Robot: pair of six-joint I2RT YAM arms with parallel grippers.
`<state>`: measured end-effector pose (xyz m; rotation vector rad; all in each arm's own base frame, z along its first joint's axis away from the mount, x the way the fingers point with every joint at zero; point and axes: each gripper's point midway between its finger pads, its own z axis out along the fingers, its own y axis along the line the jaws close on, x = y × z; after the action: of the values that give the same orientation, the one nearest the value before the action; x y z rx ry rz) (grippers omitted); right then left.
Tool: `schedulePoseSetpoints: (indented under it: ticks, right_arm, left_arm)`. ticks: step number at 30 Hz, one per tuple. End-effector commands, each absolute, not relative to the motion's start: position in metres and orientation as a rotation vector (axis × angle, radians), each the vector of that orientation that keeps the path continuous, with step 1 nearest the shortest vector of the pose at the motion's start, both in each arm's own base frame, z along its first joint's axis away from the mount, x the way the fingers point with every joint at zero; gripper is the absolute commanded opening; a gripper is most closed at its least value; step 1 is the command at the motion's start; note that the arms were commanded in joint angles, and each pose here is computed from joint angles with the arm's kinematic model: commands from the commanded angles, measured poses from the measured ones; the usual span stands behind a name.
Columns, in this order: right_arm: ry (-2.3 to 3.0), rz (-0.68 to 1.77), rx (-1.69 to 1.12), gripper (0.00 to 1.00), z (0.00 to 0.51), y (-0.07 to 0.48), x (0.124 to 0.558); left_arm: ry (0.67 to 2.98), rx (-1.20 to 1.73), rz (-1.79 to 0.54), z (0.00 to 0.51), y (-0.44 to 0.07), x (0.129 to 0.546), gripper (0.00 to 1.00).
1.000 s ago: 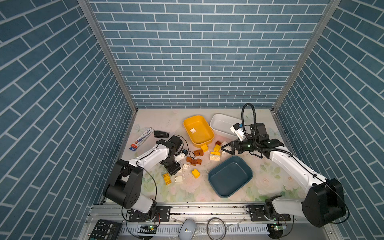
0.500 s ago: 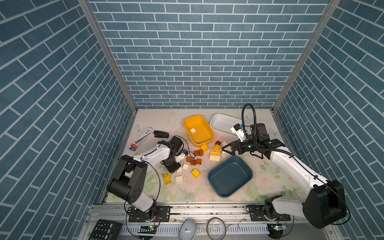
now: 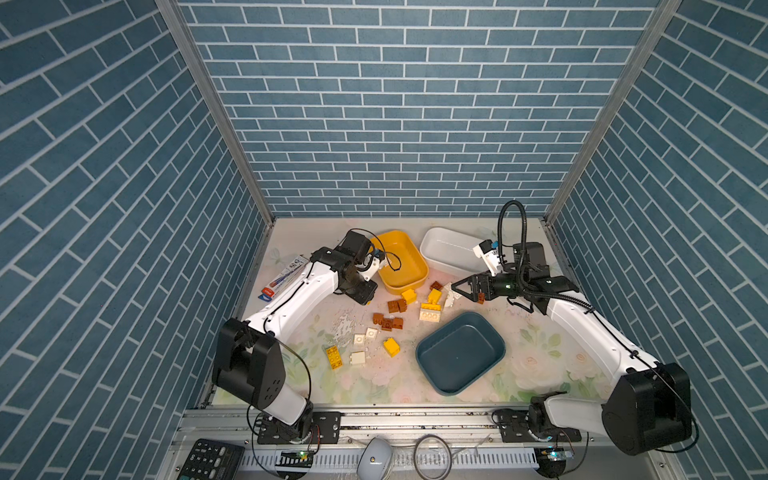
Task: Sort the legos into containers by color
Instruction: 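Carry the yellow brick with the left gripper and drop it into the white tub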
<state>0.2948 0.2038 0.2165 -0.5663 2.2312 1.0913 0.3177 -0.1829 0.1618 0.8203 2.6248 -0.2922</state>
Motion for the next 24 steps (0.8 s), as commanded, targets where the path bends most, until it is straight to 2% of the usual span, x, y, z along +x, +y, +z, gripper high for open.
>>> schedulePoseSetpoints:
  ticks: [1, 12, 24]
  right_arm:
    - [2.159, 1.098, -0.567, 0.99, 0.240, 0.201, 0.307]
    - [2.178, 0.984, -0.500, 0.99, 0.238, 0.181, 0.325]
    - [2.200, 0.936, -0.470, 0.99, 0.235, 0.172, 0.331]
  left_arm:
    - [2.594, 0.667, -0.466, 0.177, -0.222, 0.336, 0.23]
    - [2.380, 0.550, -0.705, 0.187, -0.322, 0.418, 0.24]
    - [2.223, 0.495, -0.657, 0.163, -0.368, 0.504, 0.25]
